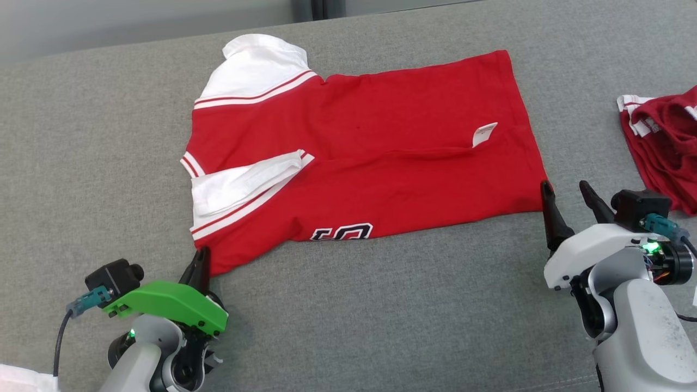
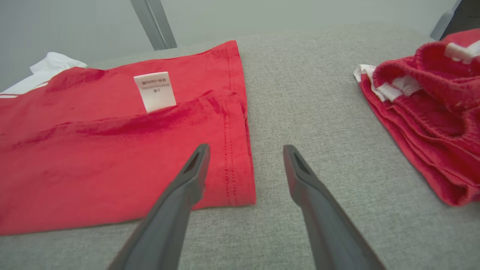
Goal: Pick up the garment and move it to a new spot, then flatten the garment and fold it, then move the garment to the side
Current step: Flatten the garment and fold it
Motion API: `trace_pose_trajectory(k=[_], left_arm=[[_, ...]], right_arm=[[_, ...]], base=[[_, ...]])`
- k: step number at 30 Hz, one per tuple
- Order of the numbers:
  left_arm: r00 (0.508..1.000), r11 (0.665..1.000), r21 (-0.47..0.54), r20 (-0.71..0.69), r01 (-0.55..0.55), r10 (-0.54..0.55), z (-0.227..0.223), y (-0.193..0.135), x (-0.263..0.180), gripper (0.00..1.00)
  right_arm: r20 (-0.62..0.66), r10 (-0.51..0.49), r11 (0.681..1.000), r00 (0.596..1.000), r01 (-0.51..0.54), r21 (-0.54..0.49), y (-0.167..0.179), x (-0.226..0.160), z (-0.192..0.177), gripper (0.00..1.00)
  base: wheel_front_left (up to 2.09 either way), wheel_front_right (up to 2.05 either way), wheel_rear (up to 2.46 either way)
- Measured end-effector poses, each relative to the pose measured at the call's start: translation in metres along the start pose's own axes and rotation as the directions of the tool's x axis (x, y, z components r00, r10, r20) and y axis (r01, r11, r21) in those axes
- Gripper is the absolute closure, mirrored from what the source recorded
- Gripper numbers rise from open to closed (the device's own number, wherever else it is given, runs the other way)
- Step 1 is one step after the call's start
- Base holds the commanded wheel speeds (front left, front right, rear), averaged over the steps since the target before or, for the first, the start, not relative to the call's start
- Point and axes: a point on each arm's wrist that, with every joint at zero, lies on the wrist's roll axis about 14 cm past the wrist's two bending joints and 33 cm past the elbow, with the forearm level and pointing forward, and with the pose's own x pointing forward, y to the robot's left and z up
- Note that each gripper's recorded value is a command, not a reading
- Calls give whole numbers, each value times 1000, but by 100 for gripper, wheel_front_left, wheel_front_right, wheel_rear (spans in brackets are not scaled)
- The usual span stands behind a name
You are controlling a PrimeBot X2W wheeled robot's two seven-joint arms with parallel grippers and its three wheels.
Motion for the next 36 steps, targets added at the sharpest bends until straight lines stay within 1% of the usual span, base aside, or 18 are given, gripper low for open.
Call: trace_pose_trajectory(k=[3, 7, 8, 9, 10, 11, 12, 13, 18, 21, 25, 31, 36], left_arm=[[1000, 1000, 9, 11, 0, 0, 4, 3, -2, 100], [999, 1000, 24, 33, 3, -4, 12, 7, -6, 100], [999, 1000, 27, 38, 4, -5, 13, 7, -6, 100], [999, 999, 35, 43, 6, -8, 15, 7, -7, 100], [999, 999, 39, 46, 10, -12, 17, 6, -7, 100], [999, 999, 42, 48, 17, -19, 18, 4, -8, 100], [998, 999, 45, 52, 22, -25, 19, 3, -8, 100], [998, 999, 48, 56, 26, -28, 21, 2, -8, 100], [994, 997, 63, 89, 54, -60, 32, -6, -10, 100], [989, 994, 83, 117, 78, -87, 43, -14, -14, 100], [979, 987, 105, 152, 118, -134, 56, -27, -24, 100], [975, 981, 140, 160, 134, -156, 56, -29, -57, 100], [984, 986, 124, 131, 108, -125, 41, -20, -88, 100]], right_arm=[[-53, -7, 1000, 999, 7, 5, -1, 6, -16, 0], [-114, 16, 1000, 993, -14, 21, 9, 14, -33, 0], [-125, 21, 999, 992, -18, 31, 11, 15, -36, 20], [-136, 27, 999, 990, -22, 39, 13, 16, -40, 51], [-146, 29, 999, 989, -23, 45, 14, 16, -42, 61], [-153, 30, 998, 988, -22, 51, 15, 17, -44, 73], [-158, 30, 998, 987, -21, 54, 15, 18, -45, 95], [-157, 30, 998, 987, -21, 57, 15, 19, -45, 100], [-126, 28, 995, 992, -15, 100, 16, 22, -37, 100], [-75, 26, 990, 997, -16, 137, 16, 22, -24, 100], [1, 36, 988, 999, -36, 153, 19, 18, -1, 100], [50, 51, 977, 997, -60, 203, 20, -13, 10, 100], [14, 48, 971, 999, -50, 235, 13, -52, -3, 100]], base=[[0, 0, 0], [0, 0, 0], [0, 0, 0], [0, 0, 0], [0, 0, 0], [0, 0, 0], [0, 0, 0], [0, 0, 0], [0, 0, 0], [0, 0, 0], [0, 0, 0], [0, 0, 0], [0, 0, 0]])
